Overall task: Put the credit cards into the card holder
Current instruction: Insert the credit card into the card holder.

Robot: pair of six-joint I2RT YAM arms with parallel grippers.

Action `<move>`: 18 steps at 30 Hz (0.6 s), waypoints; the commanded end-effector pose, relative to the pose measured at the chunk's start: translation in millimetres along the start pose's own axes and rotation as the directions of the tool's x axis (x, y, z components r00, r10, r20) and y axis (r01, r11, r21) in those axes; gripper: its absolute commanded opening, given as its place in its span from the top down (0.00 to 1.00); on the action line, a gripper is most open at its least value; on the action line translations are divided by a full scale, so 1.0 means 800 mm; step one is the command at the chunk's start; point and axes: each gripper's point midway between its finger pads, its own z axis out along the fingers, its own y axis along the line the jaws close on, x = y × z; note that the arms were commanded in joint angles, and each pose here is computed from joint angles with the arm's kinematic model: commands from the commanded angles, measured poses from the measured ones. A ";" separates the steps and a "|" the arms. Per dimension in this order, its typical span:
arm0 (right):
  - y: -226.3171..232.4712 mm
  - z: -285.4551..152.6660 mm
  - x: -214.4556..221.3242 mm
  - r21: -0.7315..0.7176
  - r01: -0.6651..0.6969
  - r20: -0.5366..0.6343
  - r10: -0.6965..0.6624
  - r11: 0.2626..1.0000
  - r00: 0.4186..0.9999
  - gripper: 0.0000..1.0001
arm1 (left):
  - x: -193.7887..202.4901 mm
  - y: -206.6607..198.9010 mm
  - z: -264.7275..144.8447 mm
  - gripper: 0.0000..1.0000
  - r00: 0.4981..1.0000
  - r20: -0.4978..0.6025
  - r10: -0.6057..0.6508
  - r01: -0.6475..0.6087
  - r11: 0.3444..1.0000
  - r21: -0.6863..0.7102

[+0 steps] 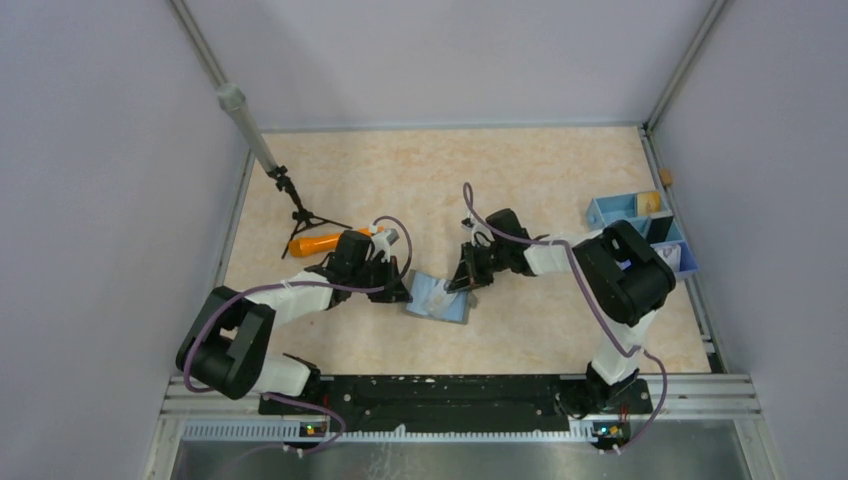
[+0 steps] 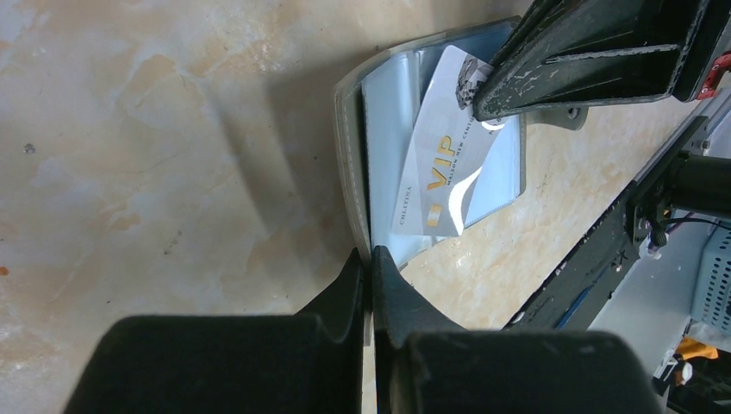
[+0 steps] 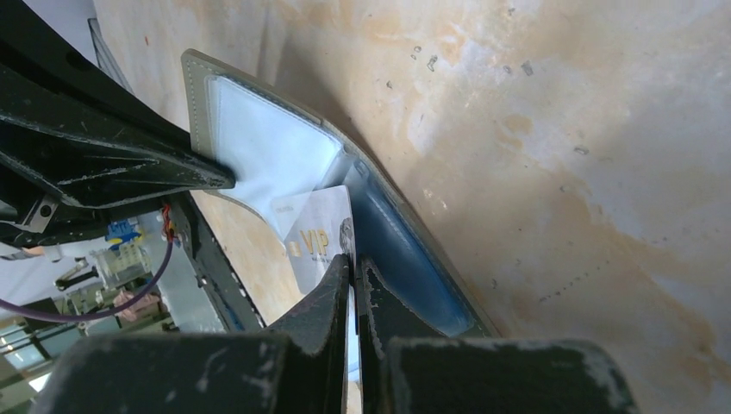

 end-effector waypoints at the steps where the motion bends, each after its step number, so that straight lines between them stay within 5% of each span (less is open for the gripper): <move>1: -0.024 0.013 0.016 0.078 0.021 -0.055 -0.017 0.997 0.998 1.00 | -0.015 -0.016 0.002 1.00 0.998 0.021 0.054 -0.055 0.996 0.063; 14: -0.048 0.026 0.026 0.136 -0.006 -0.156 0.027 0.991 0.987 1.00 | -0.017 -0.020 0.007 1.00 0.998 0.011 0.063 -0.064 0.994 0.092; 18: -0.056 0.026 0.029 0.170 -0.014 -0.173 0.044 0.985 0.984 1.00 | -0.015 -0.017 0.010 0.92 0.999 0.001 0.049 -0.049 0.995 0.085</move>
